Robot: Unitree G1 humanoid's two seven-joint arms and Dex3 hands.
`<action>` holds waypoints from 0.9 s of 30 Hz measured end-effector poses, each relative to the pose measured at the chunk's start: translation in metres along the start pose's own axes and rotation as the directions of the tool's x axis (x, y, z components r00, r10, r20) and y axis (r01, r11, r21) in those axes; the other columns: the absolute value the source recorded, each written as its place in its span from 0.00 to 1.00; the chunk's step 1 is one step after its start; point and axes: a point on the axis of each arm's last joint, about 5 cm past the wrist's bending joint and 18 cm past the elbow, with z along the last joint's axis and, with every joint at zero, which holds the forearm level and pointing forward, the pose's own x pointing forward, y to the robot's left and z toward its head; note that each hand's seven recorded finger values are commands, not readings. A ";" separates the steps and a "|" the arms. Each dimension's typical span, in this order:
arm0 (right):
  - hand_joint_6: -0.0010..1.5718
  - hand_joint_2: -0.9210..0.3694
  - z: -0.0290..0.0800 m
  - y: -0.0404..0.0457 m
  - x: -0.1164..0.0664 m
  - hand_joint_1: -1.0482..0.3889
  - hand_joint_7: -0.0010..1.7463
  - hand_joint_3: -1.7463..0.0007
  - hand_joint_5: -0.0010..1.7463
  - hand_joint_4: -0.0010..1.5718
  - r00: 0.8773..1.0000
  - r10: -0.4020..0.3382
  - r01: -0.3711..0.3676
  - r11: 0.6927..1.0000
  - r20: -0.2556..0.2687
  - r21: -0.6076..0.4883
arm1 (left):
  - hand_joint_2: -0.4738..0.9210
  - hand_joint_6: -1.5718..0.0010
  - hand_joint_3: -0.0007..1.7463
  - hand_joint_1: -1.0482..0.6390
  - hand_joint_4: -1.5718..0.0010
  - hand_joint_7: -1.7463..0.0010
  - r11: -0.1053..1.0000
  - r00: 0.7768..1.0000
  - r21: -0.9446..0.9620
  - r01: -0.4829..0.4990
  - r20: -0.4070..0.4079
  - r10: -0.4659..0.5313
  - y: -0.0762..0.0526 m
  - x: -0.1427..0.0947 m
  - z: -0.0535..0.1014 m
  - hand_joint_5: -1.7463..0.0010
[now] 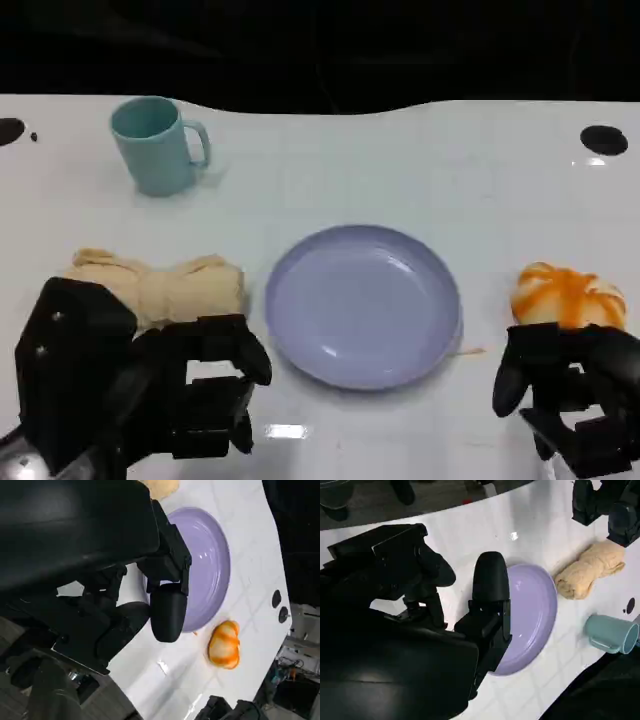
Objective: Grasp the towel on the left side of the plate with the left hand and place it into the plate.
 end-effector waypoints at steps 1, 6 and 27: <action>0.42 0.20 0.000 0.0000 0.000 0.80 0.83 0.43 0.98 0.42 1.000 0.000 0.000 1.000 0.000 0.000 | 0.75 0.55 0.67 0.56 0.52 0.09 1.000 1.000 0.000 0.000 0.001 0.000 0.000 0.000 0.000 0.00; 0.41 0.20 0.000 0.0000 0.000 0.80 0.83 0.43 0.98 0.42 1.000 0.000 0.000 1.000 0.001 0.000 | 0.75 0.54 0.67 0.56 0.52 0.09 1.000 1.000 0.000 0.000 0.001 0.000 0.000 0.000 0.000 0.00; 0.41 0.20 0.000 0.0006 0.001 0.80 0.83 0.44 0.97 0.42 1.000 0.003 -0.003 1.000 0.001 -0.002 | 0.74 0.54 0.67 0.57 0.56 0.14 1.000 1.000 0.004 -0.009 0.011 0.009 0.001 -0.001 0.001 0.01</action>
